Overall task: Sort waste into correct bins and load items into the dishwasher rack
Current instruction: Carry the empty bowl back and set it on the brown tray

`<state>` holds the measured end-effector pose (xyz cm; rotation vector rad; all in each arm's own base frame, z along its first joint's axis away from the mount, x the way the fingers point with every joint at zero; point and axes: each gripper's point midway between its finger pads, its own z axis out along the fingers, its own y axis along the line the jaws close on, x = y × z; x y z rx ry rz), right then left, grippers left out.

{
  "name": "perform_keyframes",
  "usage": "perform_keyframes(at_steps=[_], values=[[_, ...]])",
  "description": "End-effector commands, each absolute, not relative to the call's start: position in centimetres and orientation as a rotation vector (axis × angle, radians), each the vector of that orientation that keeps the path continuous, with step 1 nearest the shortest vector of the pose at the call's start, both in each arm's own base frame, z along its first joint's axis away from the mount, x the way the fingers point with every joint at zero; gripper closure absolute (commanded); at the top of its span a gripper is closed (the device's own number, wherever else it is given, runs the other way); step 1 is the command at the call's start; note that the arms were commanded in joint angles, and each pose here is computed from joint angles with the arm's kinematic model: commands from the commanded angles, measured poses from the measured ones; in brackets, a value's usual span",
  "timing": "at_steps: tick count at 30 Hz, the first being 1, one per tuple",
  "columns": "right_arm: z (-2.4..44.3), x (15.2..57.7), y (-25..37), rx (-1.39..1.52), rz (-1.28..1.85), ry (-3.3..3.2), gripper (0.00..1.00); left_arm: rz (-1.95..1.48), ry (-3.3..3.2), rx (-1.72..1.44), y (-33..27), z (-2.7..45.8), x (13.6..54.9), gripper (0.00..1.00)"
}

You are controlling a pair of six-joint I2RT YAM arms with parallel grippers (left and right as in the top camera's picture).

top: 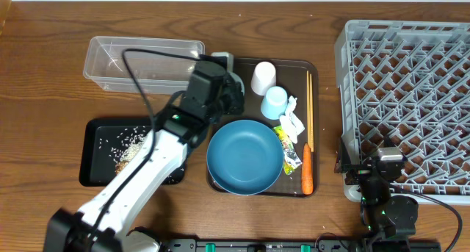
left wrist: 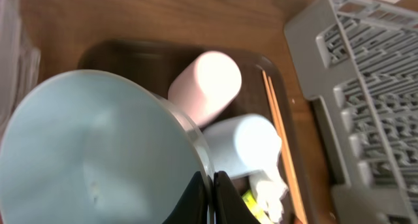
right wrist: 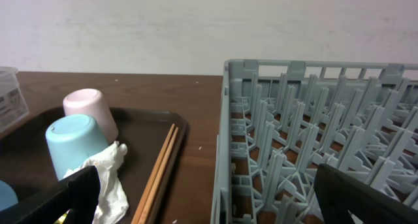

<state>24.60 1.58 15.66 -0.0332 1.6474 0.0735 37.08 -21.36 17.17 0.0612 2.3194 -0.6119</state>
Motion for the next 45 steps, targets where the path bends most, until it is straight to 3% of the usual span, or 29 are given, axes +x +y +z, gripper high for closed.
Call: perform_keyframes(at_steps=[1, 16, 27, 34, 38, 42, 45], values=[[15.5, 24.6, 1.8, -0.03, 0.091, 1.651, 0.01, -0.543, 2.27, 0.116, -22.0, 17.1, 38.5, 0.94], [15.5, 24.6, 1.8, -0.03, 0.091, 1.651, 0.01, -0.451, 2.327, 0.164, -24.1, 10.2, 40.6, 0.94], [15.5, 24.6, 1.8, -0.03, 0.091, 1.651, 0.01, -0.424, 2.347, 0.161, -23.9, 9.2, 40.6, 0.94], [15.5, 24.6, 1.8, -0.03, 0.091, 1.651, 0.01, -0.43, 2.348, 0.176, -24.4, 9.2, 40.3, 0.88], [15.5, 24.6, 1.8, -0.03, 0.091, 1.651, 0.01, -0.431, 2.348, 0.179, -24.5, 9.2, 40.2, 0.75], [15.5, 24.6, 1.8, -0.03, 0.091, 1.651, 0.01, -0.437, 2.338, 0.177, -24.5, 9.8, 40.2, 0.74], [15.5, 24.6, 1.8, -0.03, 0.091, 1.651, 0.01, -0.448, 2.314, 0.175, -24.3, 11.4, 39.9, 0.66]])
